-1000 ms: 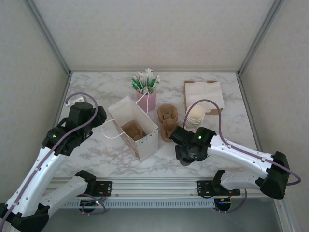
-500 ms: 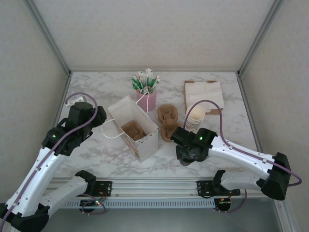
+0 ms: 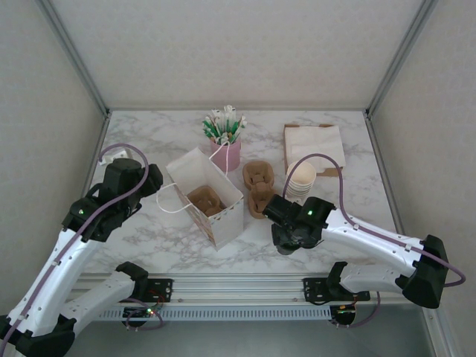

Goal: Pack the takeout coffee

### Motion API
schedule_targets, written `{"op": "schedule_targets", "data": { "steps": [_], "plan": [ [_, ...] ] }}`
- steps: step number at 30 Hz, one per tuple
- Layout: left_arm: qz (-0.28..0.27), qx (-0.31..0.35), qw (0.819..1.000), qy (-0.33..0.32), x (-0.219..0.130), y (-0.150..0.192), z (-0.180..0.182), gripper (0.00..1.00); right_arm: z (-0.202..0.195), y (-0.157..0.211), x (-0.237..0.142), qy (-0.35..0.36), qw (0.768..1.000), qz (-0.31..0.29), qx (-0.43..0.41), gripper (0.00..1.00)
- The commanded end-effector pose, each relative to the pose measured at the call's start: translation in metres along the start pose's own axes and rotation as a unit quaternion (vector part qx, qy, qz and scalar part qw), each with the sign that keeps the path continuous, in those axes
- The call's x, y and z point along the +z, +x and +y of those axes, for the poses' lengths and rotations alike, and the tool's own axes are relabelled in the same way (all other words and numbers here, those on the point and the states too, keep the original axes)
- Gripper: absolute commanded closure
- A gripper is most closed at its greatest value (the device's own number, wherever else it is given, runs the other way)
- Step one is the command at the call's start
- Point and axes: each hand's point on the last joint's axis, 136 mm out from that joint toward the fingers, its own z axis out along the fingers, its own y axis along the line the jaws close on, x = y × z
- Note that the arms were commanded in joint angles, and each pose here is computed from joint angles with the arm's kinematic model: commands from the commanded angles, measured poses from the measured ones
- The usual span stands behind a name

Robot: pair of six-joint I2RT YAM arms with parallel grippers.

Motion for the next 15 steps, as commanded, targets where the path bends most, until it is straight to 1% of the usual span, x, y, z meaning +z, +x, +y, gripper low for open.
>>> {"op": "schedule_targets", "data": {
  "steps": [1,11,15],
  "plan": [
    [-0.001,-0.005,1.0,-0.015,-0.001,0.0,0.008,0.27,-0.003,-0.002,-0.009,0.004,1.0,0.005,-0.009,0.35],
    [-0.019,-0.013,1.0,-0.02,-0.003,-0.008,0.01,0.28,-0.009,-0.005,-0.043,-0.007,0.999,-0.003,-0.035,0.37],
    [-0.025,-0.02,0.999,-0.011,-0.007,-0.013,0.005,0.28,-0.01,-0.011,-0.067,-0.02,0.998,-0.019,-0.054,0.37]
  ]
}}
